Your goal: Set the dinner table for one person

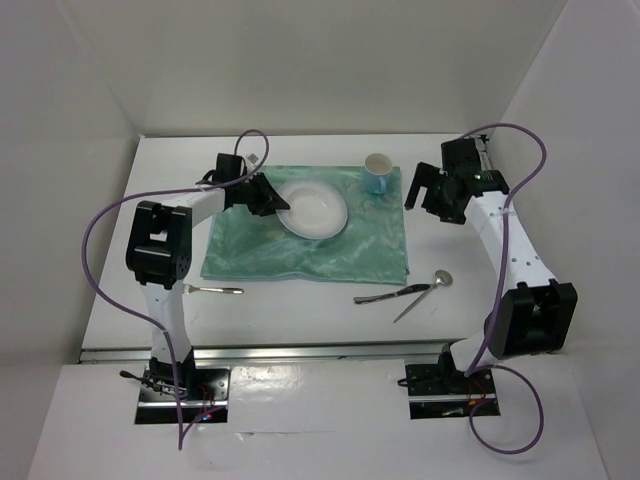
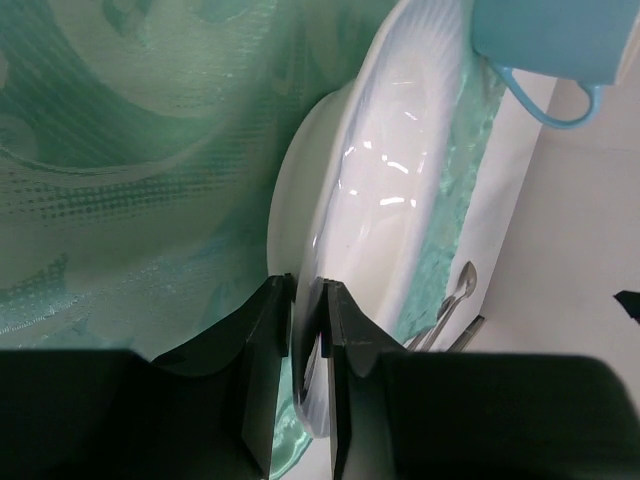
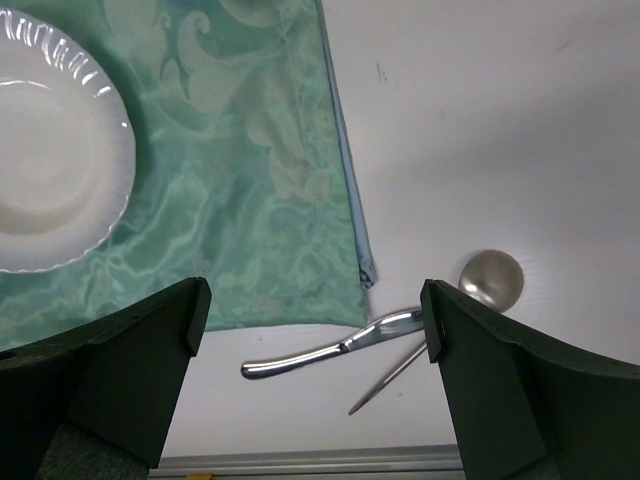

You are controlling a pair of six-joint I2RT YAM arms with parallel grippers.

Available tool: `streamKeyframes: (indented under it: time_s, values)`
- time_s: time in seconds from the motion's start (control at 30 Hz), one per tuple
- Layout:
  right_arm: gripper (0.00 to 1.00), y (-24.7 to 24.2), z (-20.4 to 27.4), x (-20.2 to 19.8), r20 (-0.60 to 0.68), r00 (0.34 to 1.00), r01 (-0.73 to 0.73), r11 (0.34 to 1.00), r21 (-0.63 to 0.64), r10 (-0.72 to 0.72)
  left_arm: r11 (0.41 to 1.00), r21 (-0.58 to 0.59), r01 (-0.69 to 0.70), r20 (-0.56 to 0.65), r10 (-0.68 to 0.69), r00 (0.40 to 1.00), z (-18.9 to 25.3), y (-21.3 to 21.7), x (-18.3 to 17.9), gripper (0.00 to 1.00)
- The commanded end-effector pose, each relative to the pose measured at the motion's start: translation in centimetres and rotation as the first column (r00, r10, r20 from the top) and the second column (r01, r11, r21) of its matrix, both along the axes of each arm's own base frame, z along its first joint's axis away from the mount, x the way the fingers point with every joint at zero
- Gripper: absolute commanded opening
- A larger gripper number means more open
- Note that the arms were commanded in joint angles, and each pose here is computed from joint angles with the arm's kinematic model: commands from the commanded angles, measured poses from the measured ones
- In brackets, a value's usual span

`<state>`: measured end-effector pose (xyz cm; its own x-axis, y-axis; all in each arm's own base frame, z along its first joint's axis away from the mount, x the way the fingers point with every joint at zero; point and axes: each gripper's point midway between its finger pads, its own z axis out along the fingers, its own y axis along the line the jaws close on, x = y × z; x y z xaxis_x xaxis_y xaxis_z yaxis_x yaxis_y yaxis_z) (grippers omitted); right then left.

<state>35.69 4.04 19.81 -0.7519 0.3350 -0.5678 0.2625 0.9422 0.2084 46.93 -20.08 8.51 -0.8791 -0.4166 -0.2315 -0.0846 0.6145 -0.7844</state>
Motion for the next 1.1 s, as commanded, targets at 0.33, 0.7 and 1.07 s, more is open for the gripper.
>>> streamKeyframes:
  time_s: [0.33,0.7,1.07]
  values:
    - [0.98,0.6,-5.8,-6.2,-0.128,0.986,0.125,0.986,0.107,-0.111,0.997,0.065,0.036,0.040,-0.039,0.998,2.0,-0.1,-0.7,1.00]
    - [0.74,0.0,-12.1,-11.1,-0.303,0.895,0.377,0.919,0.119,-0.328,0.960,0.279,-0.019,0.149,-0.024,0.989,9.0,3.5,-6.3,1.00]
    - [0.43,-0.1,-16.1,-13.7,-0.402,0.825,0.472,0.875,0.105,-0.397,0.955,0.295,-0.032,0.253,-0.046,0.966,13.8,4.5,-11.0,1.00]
